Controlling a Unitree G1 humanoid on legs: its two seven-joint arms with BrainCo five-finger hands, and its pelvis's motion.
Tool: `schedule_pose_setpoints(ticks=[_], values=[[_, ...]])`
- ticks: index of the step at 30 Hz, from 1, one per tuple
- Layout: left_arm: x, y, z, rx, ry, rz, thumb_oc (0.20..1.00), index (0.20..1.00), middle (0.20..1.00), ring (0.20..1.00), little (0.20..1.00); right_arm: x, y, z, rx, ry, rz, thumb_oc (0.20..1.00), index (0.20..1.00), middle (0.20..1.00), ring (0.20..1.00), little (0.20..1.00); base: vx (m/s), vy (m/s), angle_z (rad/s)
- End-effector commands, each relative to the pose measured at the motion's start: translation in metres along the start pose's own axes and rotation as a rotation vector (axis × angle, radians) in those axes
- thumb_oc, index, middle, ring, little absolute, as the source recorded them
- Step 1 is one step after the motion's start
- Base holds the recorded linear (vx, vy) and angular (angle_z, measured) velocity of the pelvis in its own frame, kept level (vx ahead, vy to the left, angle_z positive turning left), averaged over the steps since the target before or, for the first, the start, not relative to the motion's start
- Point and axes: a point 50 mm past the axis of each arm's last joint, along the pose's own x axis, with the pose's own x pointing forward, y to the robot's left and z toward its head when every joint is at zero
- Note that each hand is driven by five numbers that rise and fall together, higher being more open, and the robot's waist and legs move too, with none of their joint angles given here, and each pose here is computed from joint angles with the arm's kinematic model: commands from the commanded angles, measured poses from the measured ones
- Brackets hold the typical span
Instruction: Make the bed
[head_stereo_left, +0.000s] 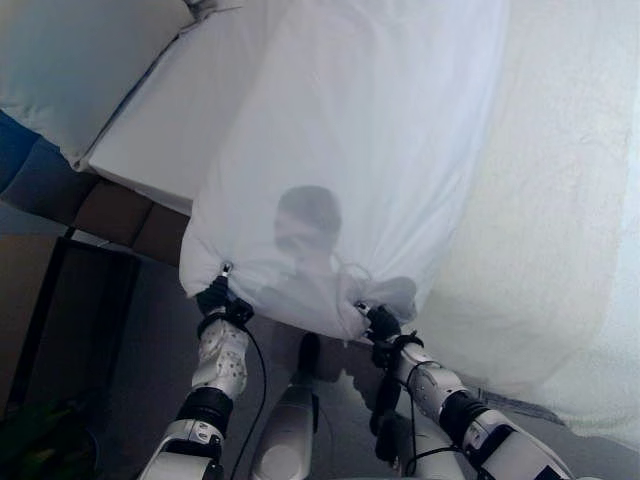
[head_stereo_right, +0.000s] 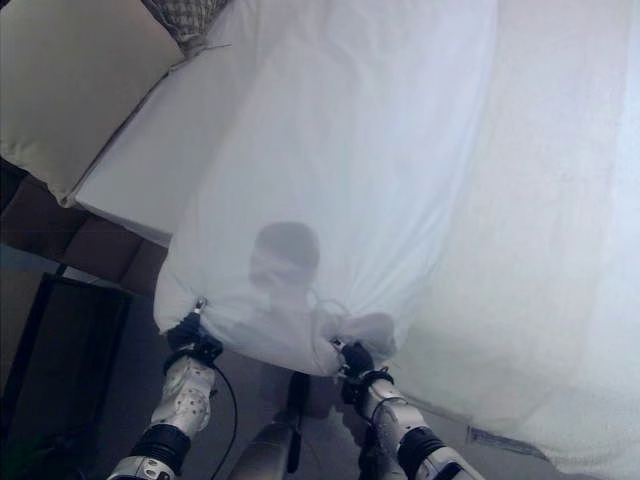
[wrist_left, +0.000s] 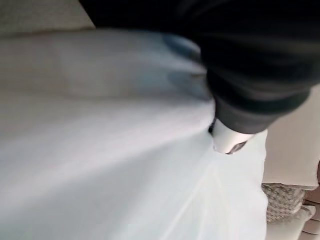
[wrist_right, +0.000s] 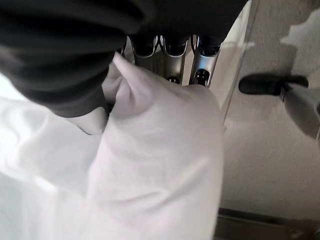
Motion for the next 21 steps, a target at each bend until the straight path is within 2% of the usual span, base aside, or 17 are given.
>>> schedule_pose_setpoints(ticks=[1,4,6,7,8,10,13,17,18,19,20,21], values=[[0.006,0.061,0.059,0.012,-0.251,0.224,0.2,0.2,0.2,0.2,0.2,-0.007,0.021,0.01,0.087,-0.113,0.052,0.2,0.2,0.2,0.2,0.2,0.01,0.093,-0.01],[-0.001,0.054,0.087,-0.085,-0.38,0.203,0.2,0.2,0.2,0.2,0.2,-0.022,0.049,0.052,0.126,-0.309,0.213,0.2,0.2,0.2,0.2,0.2,0.01,0.092,-0.04],[-0.017,0.042,0.126,-0.153,-0.578,0.136,0.2,0.2,0.2,0.2,0.2,-0.049,0.067,0.097,0.108,-0.536,0.379,0.2,0.2,0.2,0.2,0.2,-0.01,0.067,-0.01],[-0.017,0.042,0.126,-0.153,-0.577,0.138,0.2,0.2,0.2,0.2,0.2,-0.05,0.067,0.097,0.106,-0.535,0.378,0.2,0.2,0.2,0.2,0.2,0.0,0.069,0.0],[-0.04,0.038,0.161,-0.143,-0.794,0.108,0.2,0.2,0.2,0.2,0.2,-0.083,0.073,0.132,0.082,-0.761,0.488,0.2,0.2,0.2,0.2,0.2,-0.01,0.057,0.02],[-0.063,0.037,0.188,-0.104,-0.99,0.121,0.2,0.2,0.2,0.2,0.2,-0.114,0.074,0.161,0.039,-0.966,0.532,0.2,0.2,0.2,0.2,0.2,-0.01,0.051,0.03],[-0.075,0.042,0.195,-0.103,-1.087,0.184,0.2,0.2,0.2,0.2,0.2,-0.134,0.074,0.17,-0.047,-1.079,0.539,0.2,0.2,0.2,0.2,0.2,-0.03,0.013,0.01],[-0.066,0.048,0.178,-0.152,-0.997,0.241,0.2,0.2,0.2,0.2,0.2,-0.114,0.07,0.144,-0.053,-0.934,0.516,0.2,0.2,0.2,0.2,0.2,-0.04,0.001,0.05],[-0.057,0.049,0.166,-0.178,-0.917,0.255,0.2,0.2,0.2,0.2,0.2,-0.094,0.069,0.114,-0.078,-0.761,0.496,0.2,0.2,0.2,0.2,0.2,-0.04,-0.014,0.02],[-0.057,0.049,0.167,-0.179,-0.918,0.255,0.2,0.2,0.2,0.2,0.2,-0.093,0.069,0.115,-0.078,-0.761,0.497,0.2,0.2,0.2,0.2,0.2,-0.04,-0.038,0.02],[-0.049,0.051,0.156,-0.153,-0.857,0.277,0.2,0.2,0.2,0.2,0.2,-0.075,0.063,0.083,-0.189,-0.596,0.457,0.2,0.2,0.2,0.2,0.2,-0.03,-0.033,0.03],[-0.044,0.051,0.15,-0.129,-0.817,0.282,0.2,0.2,0.2,0.2,0.2,-0.066,0.06,0.071,-0.26,-0.526,0.433,0.2,0.2,0.2,0.2,0.2,-0.03,-0.033,0.05]])
